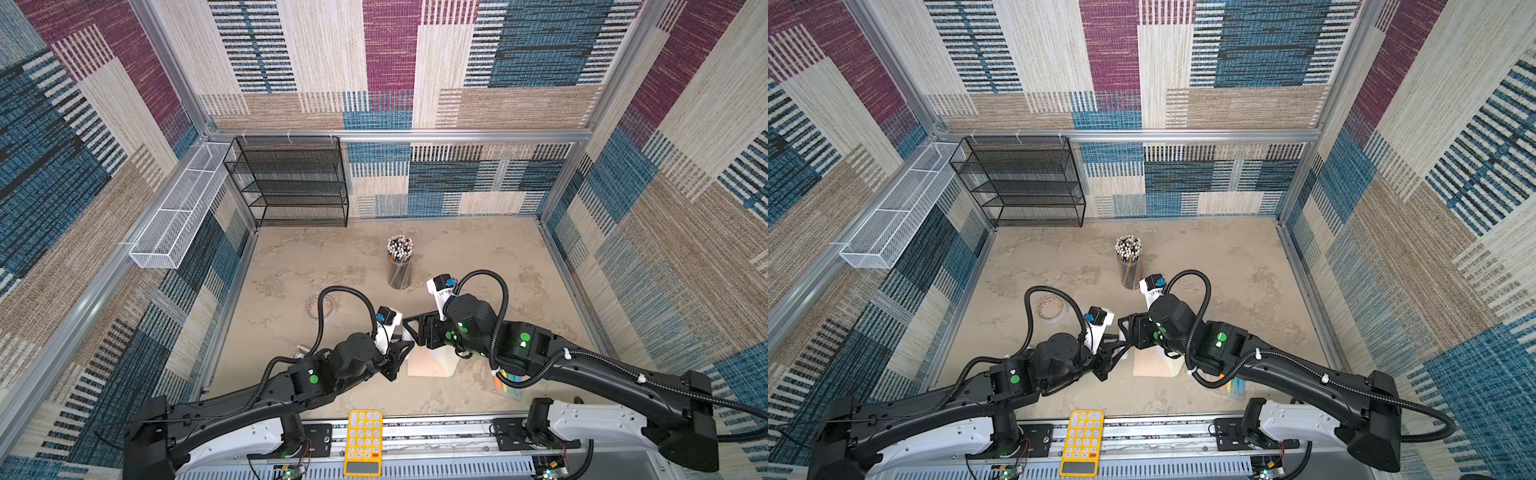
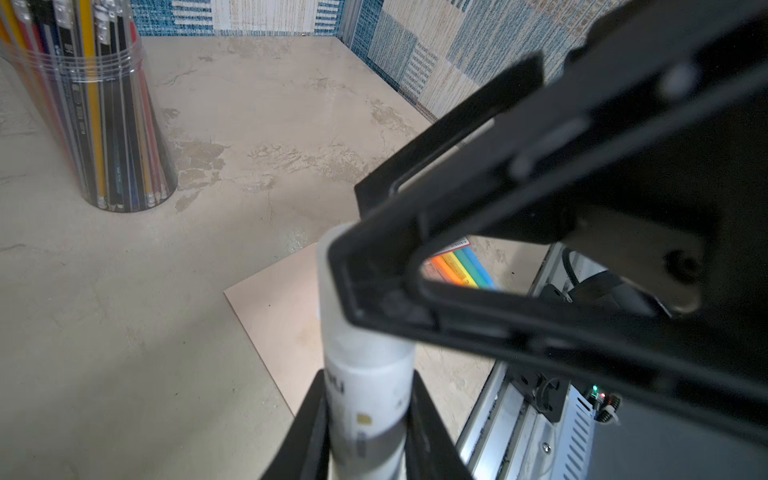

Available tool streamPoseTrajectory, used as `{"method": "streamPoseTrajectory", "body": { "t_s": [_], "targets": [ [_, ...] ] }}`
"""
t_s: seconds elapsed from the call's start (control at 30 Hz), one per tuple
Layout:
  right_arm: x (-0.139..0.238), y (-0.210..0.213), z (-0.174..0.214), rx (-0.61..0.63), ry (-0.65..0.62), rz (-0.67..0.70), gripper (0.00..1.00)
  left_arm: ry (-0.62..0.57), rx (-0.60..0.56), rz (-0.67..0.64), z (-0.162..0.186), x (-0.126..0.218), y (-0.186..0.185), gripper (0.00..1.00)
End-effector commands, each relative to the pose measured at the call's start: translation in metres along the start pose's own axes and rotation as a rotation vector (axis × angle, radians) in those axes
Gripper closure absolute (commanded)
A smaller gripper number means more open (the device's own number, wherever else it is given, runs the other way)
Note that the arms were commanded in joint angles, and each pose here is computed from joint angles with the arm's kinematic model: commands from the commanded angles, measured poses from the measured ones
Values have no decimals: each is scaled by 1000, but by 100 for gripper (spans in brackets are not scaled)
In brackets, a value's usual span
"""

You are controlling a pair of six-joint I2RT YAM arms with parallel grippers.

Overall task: Place the letter into the envelope and seal it
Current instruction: 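Lift the glue stick with the left gripper while the right gripper approaches it, then grip the glue stick cap with the right gripper and pull it off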

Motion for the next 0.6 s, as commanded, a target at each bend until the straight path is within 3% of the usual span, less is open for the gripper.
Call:
{"method": "streamPoseTrajectory", "body": {
  "t_s": [0.0, 0.3, 0.57],
  "targets": [
    [-2, 2, -4, 2, -10, 5, 35, -62, -35, 3, -18, -1, -5, 85],
    [2, 9, -12, 2, -36, -11, 43, -52, -55, -2, -16, -4, -9, 86],
    [2, 11, -13, -1, -40, -17, 57, -53, -63, -5, -16, -4, -10, 86]
  ]
}}
Point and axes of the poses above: each gripper's point midway between its finger pads, its own x axis back along the fingers, its own y axis along the line the jaws close on, z = x × y, the point moved 1 cm from there along x, back along the fingers, and after that the axes turned 13 degrees about -x, right-handed, at the moved point
